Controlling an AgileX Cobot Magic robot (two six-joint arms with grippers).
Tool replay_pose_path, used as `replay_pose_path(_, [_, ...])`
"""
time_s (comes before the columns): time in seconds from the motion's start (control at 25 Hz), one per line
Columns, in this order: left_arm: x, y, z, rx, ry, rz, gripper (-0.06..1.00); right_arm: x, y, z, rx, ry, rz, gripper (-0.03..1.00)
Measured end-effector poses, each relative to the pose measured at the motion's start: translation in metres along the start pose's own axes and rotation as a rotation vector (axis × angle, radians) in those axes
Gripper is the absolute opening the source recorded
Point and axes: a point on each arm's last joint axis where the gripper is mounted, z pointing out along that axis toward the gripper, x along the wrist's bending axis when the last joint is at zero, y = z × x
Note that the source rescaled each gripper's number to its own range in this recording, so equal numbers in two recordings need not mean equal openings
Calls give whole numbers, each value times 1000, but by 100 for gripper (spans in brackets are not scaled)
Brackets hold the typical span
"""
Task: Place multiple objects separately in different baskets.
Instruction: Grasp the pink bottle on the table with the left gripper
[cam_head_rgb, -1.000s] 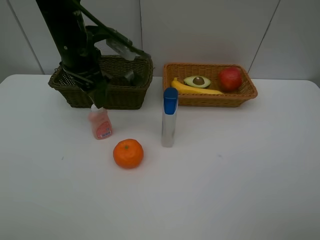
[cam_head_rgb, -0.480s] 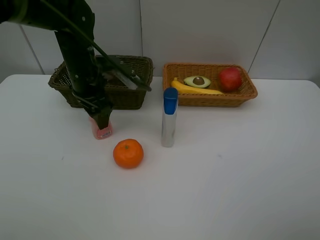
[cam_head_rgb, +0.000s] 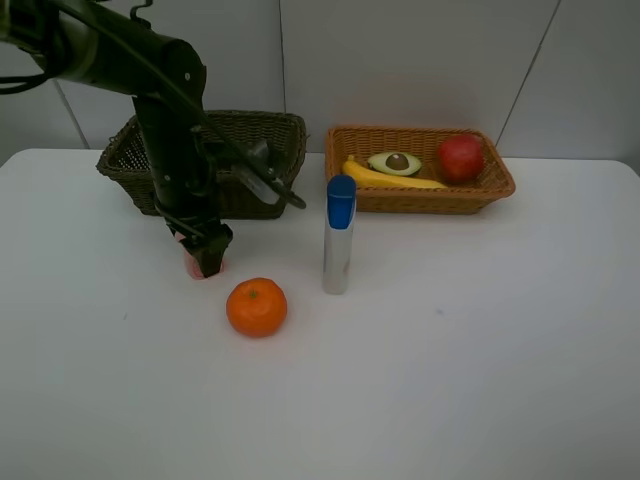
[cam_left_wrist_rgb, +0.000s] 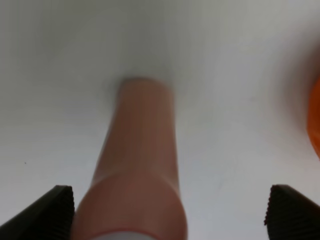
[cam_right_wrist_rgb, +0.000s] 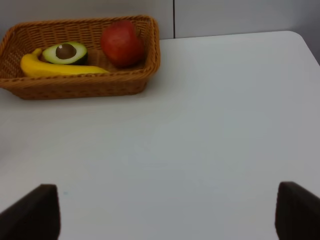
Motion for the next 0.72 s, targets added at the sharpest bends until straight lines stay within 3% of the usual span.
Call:
replay_pose_path(0.16, [0, 0, 2, 3, -1, 0, 99, 0, 0, 0, 0, 0, 0, 85])
replay_pose_path(0.28, [0, 0, 2, 1, 0, 0, 91, 0, 0, 0, 0, 0, 0, 85])
replay_pose_path(0.36, [1, 1, 2, -2, 3, -1, 78, 0, 0, 0, 0, 0, 0, 85])
replay_pose_path(0.48, [1, 1, 2, -11, 9, -1, 43, 0, 0, 0, 0, 0, 0, 85])
replay_pose_path(0.72, [1, 1, 2, -11, 9, -1, 44, 0, 0, 0, 0, 0, 0, 85])
